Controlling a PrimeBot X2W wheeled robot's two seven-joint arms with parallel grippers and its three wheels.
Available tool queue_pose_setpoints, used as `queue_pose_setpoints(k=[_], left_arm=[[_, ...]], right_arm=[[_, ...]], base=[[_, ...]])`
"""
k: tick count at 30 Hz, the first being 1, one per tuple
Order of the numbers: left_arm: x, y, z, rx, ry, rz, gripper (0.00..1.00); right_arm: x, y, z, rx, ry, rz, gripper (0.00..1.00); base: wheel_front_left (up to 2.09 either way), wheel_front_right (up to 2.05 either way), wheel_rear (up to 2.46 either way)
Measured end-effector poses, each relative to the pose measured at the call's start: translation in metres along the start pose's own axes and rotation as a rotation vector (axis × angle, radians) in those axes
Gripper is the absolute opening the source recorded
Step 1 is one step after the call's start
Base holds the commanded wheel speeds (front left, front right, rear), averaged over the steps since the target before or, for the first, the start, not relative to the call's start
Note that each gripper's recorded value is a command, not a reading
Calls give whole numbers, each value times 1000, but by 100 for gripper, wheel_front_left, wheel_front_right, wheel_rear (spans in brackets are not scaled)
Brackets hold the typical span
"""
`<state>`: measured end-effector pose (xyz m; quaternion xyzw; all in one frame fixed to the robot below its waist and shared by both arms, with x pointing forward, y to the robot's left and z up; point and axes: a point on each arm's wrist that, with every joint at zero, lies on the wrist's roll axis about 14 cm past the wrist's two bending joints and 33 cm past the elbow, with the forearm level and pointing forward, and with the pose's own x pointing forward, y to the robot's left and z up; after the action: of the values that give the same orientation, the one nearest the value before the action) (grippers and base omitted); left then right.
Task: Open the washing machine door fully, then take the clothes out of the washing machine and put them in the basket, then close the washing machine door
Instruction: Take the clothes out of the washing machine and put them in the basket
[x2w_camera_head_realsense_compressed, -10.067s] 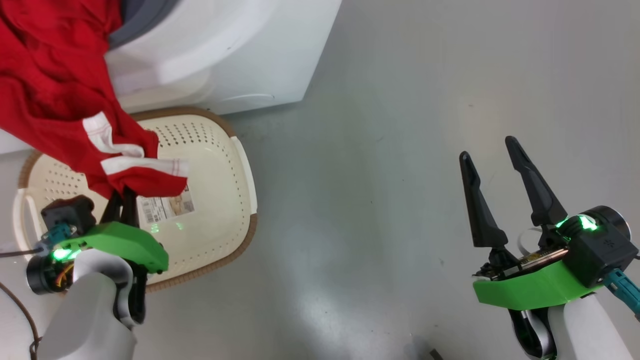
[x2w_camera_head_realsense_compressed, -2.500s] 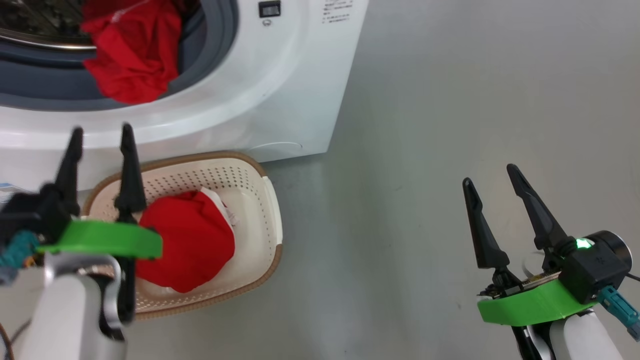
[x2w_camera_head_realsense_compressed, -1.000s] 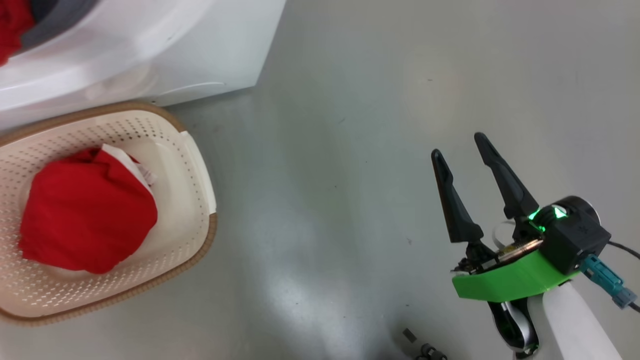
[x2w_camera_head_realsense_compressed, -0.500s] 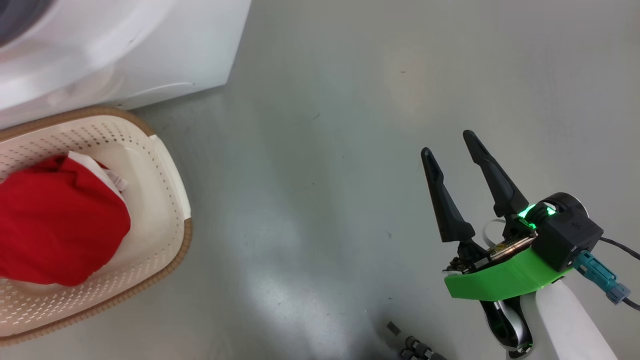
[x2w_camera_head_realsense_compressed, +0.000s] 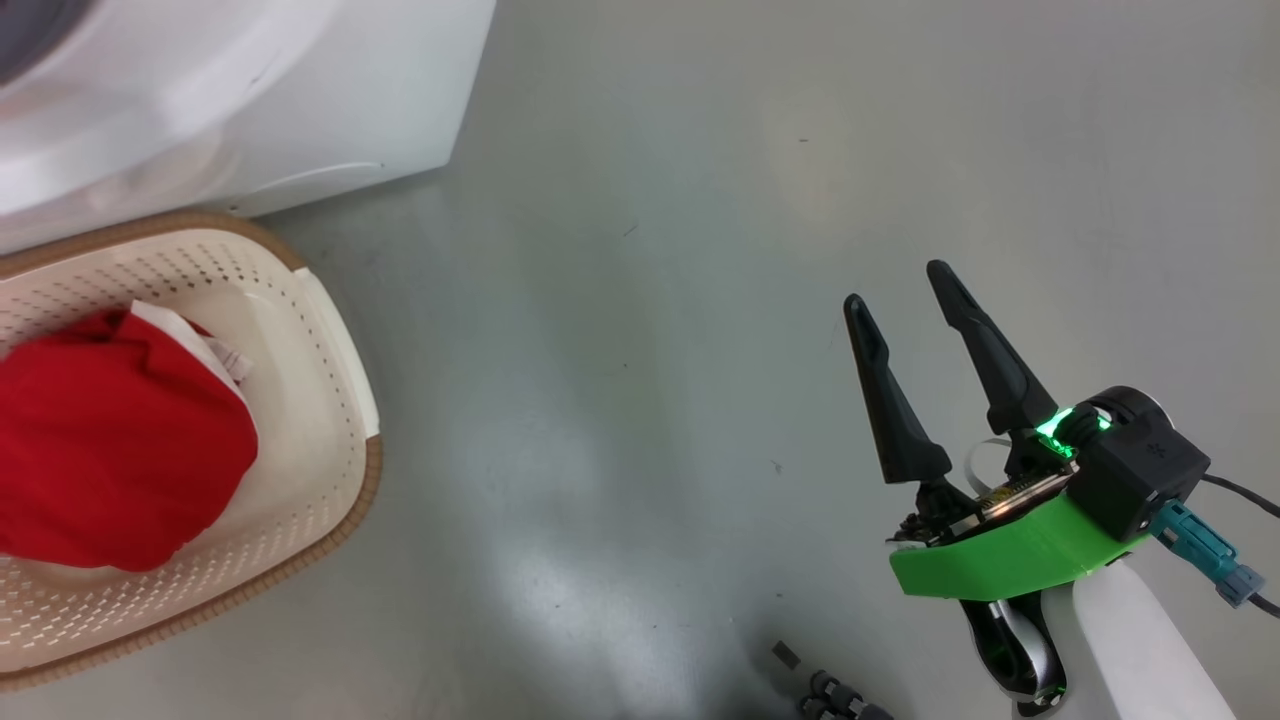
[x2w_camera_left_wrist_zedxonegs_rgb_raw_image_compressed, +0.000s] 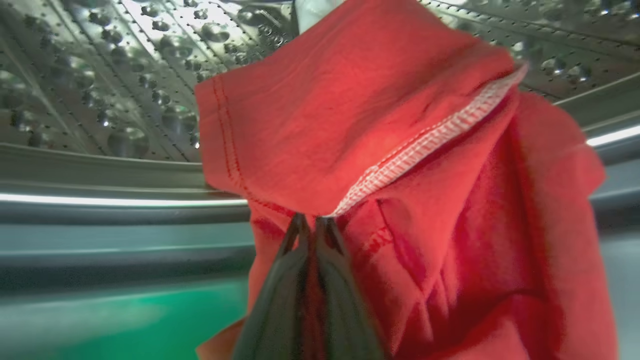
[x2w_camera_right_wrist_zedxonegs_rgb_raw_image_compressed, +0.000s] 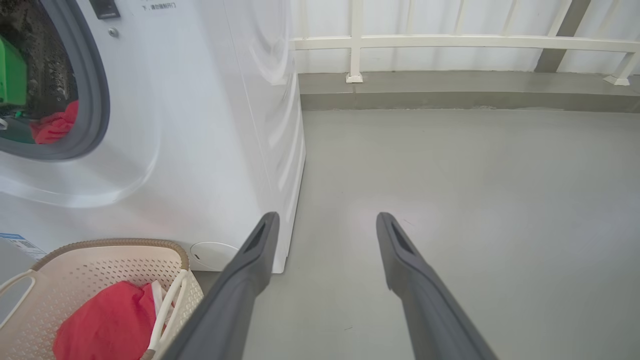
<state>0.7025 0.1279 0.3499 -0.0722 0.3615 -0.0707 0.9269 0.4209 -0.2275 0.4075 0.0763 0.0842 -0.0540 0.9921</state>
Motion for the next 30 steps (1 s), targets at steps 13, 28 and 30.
queue_pose_setpoints(k=[13, 28, 30], left_arm=[[-23, -3, 13, 29, -202, -27, 0], [-65, -5, 15, 45, -408, -43, 0], [-70, -6, 13, 45, -427, -47, 0]], right_arm=[[5, 9, 0, 15, -7, 28, 100], [9, 16, 5, 14, -27, 50, 100], [10, 18, 5, 15, -30, 55, 100]], base=[[0, 0, 0], [0, 0, 0], [0, 0, 0]])
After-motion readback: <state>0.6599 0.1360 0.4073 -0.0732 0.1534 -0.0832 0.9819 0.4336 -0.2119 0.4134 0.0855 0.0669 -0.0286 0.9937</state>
